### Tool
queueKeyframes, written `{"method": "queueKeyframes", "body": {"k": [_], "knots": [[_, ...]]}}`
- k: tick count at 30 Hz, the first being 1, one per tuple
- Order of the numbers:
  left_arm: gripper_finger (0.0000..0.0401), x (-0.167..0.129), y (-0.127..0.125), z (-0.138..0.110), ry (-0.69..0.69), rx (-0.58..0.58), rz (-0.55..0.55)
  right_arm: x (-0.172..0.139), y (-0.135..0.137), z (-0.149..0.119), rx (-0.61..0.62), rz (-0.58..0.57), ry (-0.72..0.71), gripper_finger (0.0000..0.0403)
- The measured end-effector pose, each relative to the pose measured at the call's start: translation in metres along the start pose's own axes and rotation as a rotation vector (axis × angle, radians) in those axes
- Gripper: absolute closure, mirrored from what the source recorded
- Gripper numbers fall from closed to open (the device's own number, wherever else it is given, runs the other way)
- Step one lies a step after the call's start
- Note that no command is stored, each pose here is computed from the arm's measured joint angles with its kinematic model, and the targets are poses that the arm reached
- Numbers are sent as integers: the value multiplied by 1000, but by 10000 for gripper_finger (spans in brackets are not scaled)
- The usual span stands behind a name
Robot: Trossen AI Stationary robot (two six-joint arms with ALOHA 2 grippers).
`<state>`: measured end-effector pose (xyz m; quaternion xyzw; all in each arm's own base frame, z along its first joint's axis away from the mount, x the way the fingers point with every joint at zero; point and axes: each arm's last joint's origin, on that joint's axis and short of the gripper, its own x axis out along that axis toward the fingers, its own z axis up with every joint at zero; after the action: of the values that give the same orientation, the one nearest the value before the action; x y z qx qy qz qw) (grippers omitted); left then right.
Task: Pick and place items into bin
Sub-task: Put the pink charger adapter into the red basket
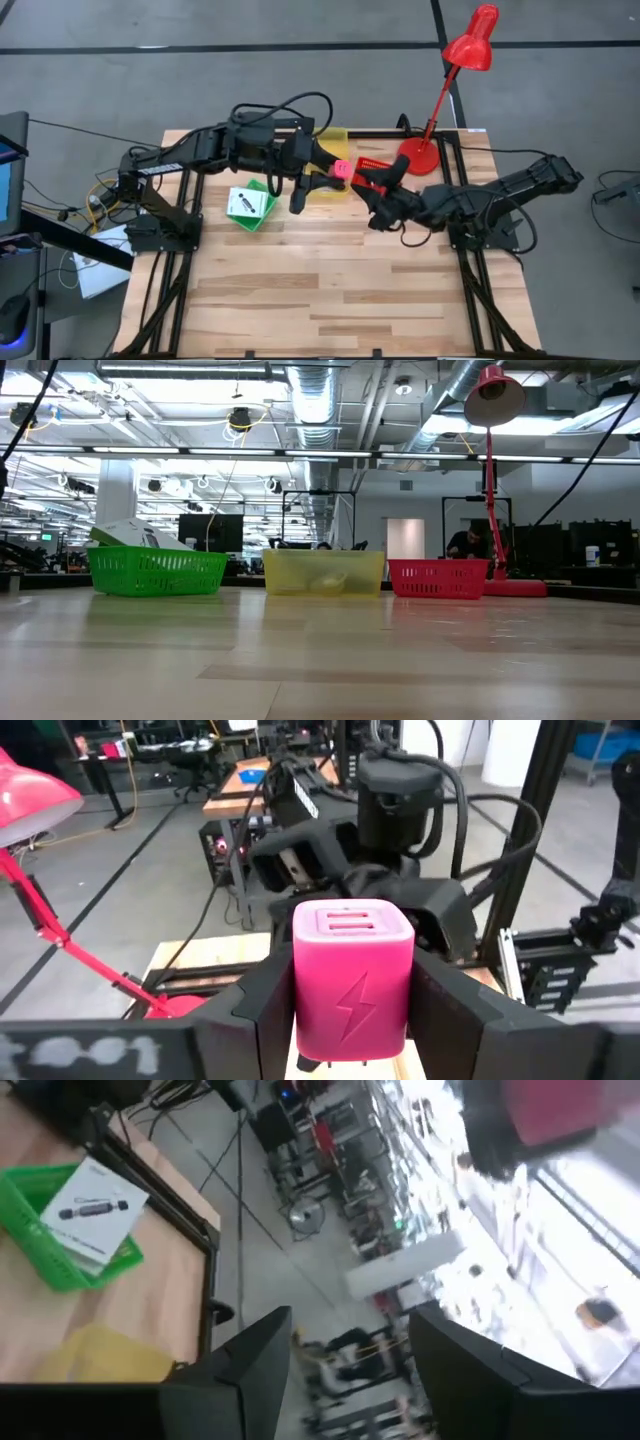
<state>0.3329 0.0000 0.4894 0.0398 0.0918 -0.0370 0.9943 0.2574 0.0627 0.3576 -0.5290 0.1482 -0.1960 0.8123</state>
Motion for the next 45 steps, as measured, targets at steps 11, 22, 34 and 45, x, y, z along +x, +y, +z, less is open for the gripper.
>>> {"method": "queueKeyframes", "body": {"k": [11, 22, 34, 45], "knots": [[256, 0, 0, 1, -12, -20, 10, -5, -13, 10, -94, -113, -65, 202], [255, 0, 0, 1, -10, -39, 10, -7, -23, 15, -229, -195, -156, 197], [255, 0, 0, 1, -10, -48, 10, -5, -30, 17, -271, -253, -287, 191], [255, -2, 0, 2, -16, -51, 14, 19, -29, 29, -247, -280, -182, 171]]}}
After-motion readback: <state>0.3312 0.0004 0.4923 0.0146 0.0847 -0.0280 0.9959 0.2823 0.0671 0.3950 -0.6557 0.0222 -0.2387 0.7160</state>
